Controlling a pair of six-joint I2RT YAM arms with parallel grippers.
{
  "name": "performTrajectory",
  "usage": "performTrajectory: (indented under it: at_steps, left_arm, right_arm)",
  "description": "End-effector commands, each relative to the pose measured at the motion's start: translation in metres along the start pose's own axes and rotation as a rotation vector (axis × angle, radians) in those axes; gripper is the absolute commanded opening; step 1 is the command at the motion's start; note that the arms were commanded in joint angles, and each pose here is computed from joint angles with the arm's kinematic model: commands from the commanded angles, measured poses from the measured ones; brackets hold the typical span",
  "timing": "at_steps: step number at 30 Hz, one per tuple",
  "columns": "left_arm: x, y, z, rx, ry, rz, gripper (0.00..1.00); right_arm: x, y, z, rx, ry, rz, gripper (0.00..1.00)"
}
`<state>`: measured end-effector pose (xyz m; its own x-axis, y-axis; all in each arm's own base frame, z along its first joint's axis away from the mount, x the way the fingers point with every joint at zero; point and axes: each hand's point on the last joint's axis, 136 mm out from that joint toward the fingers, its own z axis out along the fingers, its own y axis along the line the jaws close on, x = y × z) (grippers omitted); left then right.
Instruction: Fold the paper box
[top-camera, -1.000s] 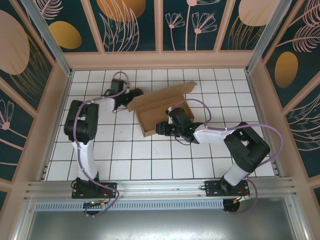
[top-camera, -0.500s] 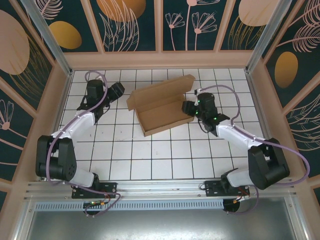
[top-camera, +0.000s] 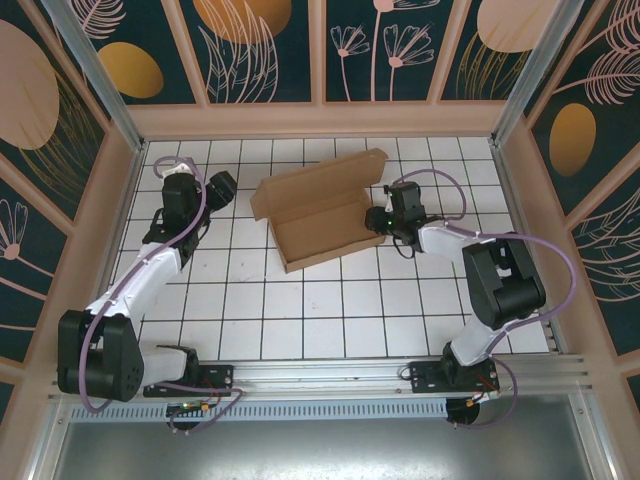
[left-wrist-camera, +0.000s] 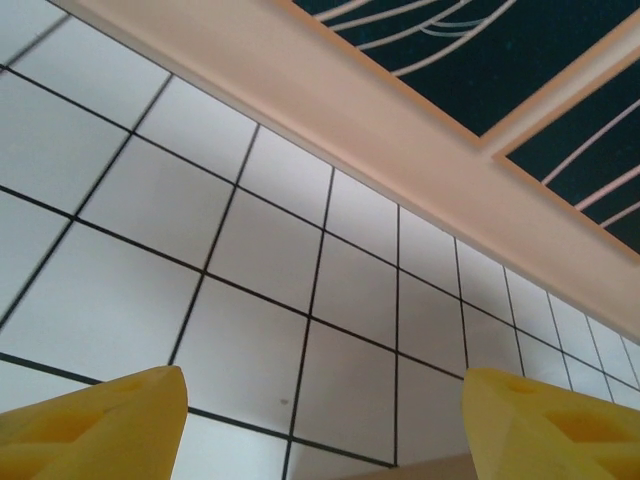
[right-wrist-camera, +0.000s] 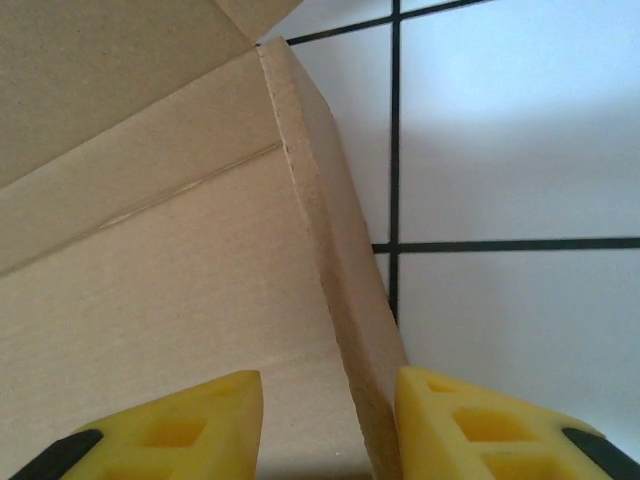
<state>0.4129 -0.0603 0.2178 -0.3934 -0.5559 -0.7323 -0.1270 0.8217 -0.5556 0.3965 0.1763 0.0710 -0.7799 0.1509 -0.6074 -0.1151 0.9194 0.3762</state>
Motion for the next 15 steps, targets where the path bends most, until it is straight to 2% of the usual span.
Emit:
performTrajectory:
  at_steps: [1,5,7,9,11,13,15]
  left_arm:
    - [-0.030,-0.006,-0.007,-0.024,-0.097,0.047,0.72]
    - [-0.029,-0.008,-0.008,0.022,-0.127,-0.002,0.59]
    - [-0.026,-0.021,-0.010,0.105,-0.128,0.040,0.58]
    - [-0.022,-0.028,-0.011,0.137,-0.113,0.144,0.60]
    - [-0.023,-0.021,-0.011,0.087,-0.108,0.245,0.61]
    - [-0.020,-0.024,-0.018,0.108,-0.111,0.385,0.59]
    - [-0.013,-0.021,-0.023,0.112,-0.127,0.507,0.56]
  right_arm:
    - [0.017,0.037,-0.013,-0.135,0.015,0.042,0.38]
    - [0.026,0.063,-0.032,-0.221,-0.015,-0.007,0.41]
    - [0.013,0.059,-0.047,-0.206,-0.087,-0.054,0.43]
    - [-0.008,0.056,-0.069,-0.218,-0.183,-0.104,0.44]
    - [-0.031,0.056,-0.089,-0.239,-0.295,-0.169,0.45]
    - [-0.045,0.061,-0.104,-0.235,-0.400,-0.324,0.45]
    - [-0.048,0.072,-0.115,-0.236,-0.442,-0.526,0.45]
